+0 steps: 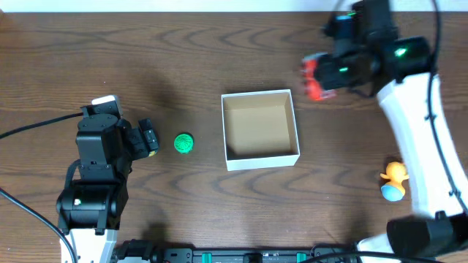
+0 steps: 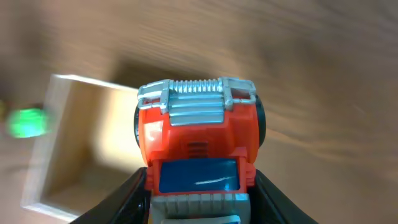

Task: Pack container
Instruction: 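Carry the red truck into the white box and release it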

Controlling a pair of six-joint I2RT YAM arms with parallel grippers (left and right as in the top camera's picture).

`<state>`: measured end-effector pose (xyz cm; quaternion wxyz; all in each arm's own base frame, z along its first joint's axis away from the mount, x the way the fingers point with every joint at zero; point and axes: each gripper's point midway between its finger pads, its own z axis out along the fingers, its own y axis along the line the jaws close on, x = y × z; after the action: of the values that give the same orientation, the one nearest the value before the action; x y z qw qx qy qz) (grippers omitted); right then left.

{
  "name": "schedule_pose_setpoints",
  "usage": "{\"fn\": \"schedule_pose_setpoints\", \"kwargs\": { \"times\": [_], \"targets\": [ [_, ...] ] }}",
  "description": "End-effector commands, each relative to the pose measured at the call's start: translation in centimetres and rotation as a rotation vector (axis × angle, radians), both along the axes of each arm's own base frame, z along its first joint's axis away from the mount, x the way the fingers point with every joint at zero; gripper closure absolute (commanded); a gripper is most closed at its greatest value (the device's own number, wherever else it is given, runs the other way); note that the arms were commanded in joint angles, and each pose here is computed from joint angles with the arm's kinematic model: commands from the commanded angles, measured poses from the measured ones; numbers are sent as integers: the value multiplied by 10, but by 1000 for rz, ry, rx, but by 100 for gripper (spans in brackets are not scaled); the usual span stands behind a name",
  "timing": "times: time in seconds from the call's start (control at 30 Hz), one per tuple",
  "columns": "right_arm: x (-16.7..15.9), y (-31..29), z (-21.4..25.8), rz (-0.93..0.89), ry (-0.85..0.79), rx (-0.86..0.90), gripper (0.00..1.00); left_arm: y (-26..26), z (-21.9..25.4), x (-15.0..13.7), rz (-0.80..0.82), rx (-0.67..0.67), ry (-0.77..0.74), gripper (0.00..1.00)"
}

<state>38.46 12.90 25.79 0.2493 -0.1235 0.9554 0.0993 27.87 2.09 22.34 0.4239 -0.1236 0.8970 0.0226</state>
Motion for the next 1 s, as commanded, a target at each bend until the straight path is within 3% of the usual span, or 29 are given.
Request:
{"fn": "schedule_pose_setpoints", "kwargs": {
  "times": [0.0, 0.17, 0.33, 0.47, 0.63, 0.8, 0.97],
  "targets": [
    [-18, 55, 3, 4, 37, 90, 99, 2, 11, 2, 12, -2, -25, 2],
    [-31, 79, -28, -74, 79, -8, 99, 2, 11, 2, 12, -2, -25, 2],
    [-40, 83, -88, -114, 187, -86, 99, 2, 11, 2, 12, -2, -25, 2],
    [-35, 79, -139, -126, 236, -121, 99, 2, 11, 2, 12, -2, -25, 2],
    [-20, 58, -167, -167, 246, -176, 95, 2, 10, 2, 12, -2, -25, 2],
    [-3, 42, -170, -222, 226, -168, 82, 2, 10, 1, 12, -2, -22, 2],
    [3, 40, -169, -221, 215, -147, 50, 2, 10, 1, 12, -2, -21, 2]
  ]
}}
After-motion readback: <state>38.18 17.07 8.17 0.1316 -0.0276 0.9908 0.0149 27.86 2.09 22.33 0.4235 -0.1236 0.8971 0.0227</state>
